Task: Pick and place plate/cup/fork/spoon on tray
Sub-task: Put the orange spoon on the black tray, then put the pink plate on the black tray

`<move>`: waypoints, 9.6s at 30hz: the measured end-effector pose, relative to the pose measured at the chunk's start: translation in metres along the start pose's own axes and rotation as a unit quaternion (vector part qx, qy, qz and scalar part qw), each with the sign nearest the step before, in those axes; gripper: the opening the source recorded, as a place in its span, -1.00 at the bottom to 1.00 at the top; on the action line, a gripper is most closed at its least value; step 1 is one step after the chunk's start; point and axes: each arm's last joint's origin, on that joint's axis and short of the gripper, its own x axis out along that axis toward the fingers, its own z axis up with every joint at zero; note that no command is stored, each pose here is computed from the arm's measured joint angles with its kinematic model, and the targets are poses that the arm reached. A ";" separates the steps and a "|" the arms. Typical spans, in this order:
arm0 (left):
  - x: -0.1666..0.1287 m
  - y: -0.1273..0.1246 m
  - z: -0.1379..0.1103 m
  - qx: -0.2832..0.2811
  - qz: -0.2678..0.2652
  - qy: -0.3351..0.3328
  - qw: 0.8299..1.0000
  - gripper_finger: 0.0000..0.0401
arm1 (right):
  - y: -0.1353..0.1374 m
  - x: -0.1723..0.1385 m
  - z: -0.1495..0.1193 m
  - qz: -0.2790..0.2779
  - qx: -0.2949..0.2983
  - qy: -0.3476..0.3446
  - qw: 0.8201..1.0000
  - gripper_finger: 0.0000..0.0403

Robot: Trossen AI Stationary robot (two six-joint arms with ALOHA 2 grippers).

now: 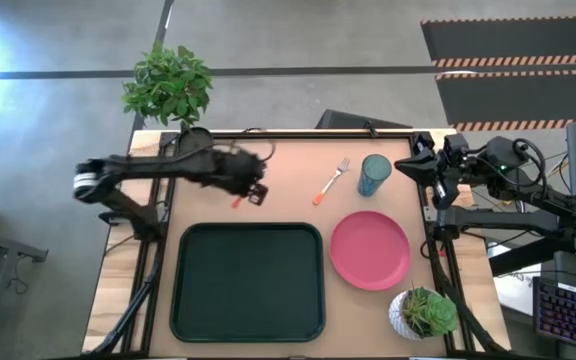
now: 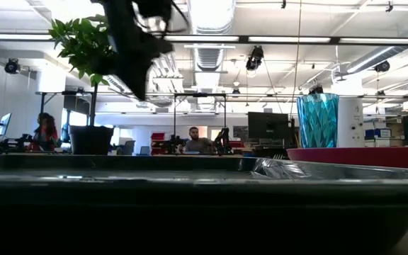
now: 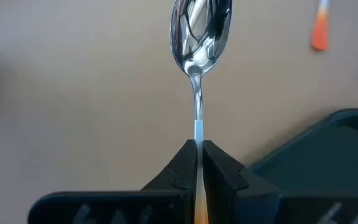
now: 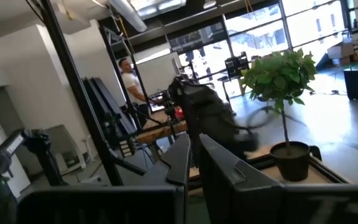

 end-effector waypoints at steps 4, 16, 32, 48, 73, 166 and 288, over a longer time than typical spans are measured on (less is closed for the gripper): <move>-0.028 0.014 -0.041 -0.068 -0.002 -0.004 0.998 -1.00 | 0.000 0.000 0.000 0.000 -0.005 0.000 1.000 -0.89; -0.047 0.012 -0.163 -0.230 -0.024 0.059 0.971 -0.99 | 0.000 0.000 0.000 0.000 -0.014 0.000 1.000 -0.89; -0.021 -0.032 -0.235 -0.285 -0.002 0.135 0.949 -1.00 | 0.000 0.001 0.000 0.000 -0.016 0.000 1.000 -0.89; -0.004 0.019 -0.186 -0.240 0.123 0.041 0.962 -1.00 | 0.000 0.001 0.000 0.001 -0.014 0.001 1.000 -0.89; 0.060 0.046 -0.175 -0.193 0.099 0.082 0.973 -1.00 | 0.000 0.001 0.000 0.003 -0.006 0.002 1.000 -0.89; -0.100 0.001 -0.087 0.067 -0.058 -0.299 0.950 -1.00 | -0.017 0.066 0.028 -0.271 0.106 0.318 0.902 -0.89; -0.138 0.104 -0.089 0.108 -0.109 -0.345 0.926 -1.00 | -0.062 0.007 -0.203 -0.556 0.395 0.505 0.530 -0.06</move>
